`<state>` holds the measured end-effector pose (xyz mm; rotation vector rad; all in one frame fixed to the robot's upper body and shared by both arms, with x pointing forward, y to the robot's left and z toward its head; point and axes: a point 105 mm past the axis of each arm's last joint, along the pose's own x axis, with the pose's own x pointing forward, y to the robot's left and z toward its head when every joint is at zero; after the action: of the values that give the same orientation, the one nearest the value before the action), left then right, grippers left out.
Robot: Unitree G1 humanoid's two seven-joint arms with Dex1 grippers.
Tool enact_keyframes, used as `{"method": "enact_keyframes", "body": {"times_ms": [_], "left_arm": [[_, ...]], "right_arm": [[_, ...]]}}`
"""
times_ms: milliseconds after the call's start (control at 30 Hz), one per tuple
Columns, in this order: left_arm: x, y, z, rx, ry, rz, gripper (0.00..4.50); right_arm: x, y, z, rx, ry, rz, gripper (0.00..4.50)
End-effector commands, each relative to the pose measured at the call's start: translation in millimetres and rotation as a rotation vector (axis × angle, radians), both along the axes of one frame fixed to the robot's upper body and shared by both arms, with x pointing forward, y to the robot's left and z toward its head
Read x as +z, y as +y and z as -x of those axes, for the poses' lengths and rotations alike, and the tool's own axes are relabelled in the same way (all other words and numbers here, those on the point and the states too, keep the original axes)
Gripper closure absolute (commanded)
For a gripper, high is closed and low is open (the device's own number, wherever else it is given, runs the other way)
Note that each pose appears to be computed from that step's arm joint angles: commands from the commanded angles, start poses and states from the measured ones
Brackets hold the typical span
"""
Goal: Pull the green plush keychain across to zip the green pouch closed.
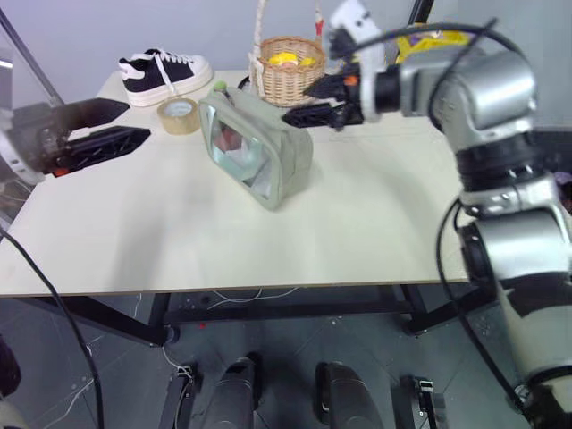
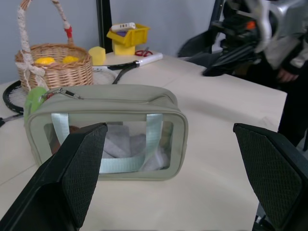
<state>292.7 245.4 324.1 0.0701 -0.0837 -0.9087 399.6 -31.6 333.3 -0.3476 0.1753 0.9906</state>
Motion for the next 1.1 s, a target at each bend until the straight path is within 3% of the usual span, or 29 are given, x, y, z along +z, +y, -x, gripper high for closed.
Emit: {"method": "enact_keyframes", "body": {"times_ms": [33, 267, 367, 467, 667, 700, 833, 1100], "left_arm": [[11, 3, 6, 0.014, -0.055, -0.012, 0.05], [7, 3, 7, 0.014, -0.051, -0.015, 0.05], [4, 1, 9, 0.013, -0.046, -0.022, 0.05], [2, 0, 10, 0.011, -0.041, -0.028, 0.00], [1, -1, 10, 0.017, -0.040, -0.029, 0.00], [1, -1, 10, 0.017, -0.040, -0.029, 0.00], [1, -3, 9, 0.015, -0.042, -0.031, 0.00], [2, -3, 9, 0.017, -0.046, -0.031, 0.00]], "right_arm": [[16, 29, -10, -0.024, -0.068, 0.015, 0.40], [-2, 69, -21, -0.039, -0.077, 0.065, 0.40], [-26, 76, -25, -0.058, -0.059, 0.132, 0.40], [-40, 80, -27, -0.071, -0.056, 0.167, 1.26], [-29, 84, -23, -0.037, -0.080, 0.155, 4.26], [-29, 84, -23, -0.035, -0.081, 0.158, 4.39], [-24, 79, -22, 0.000, -0.093, 0.190, 4.39], [5, 46, 9, 0.356, -0.162, 0.285, 4.39]]}}
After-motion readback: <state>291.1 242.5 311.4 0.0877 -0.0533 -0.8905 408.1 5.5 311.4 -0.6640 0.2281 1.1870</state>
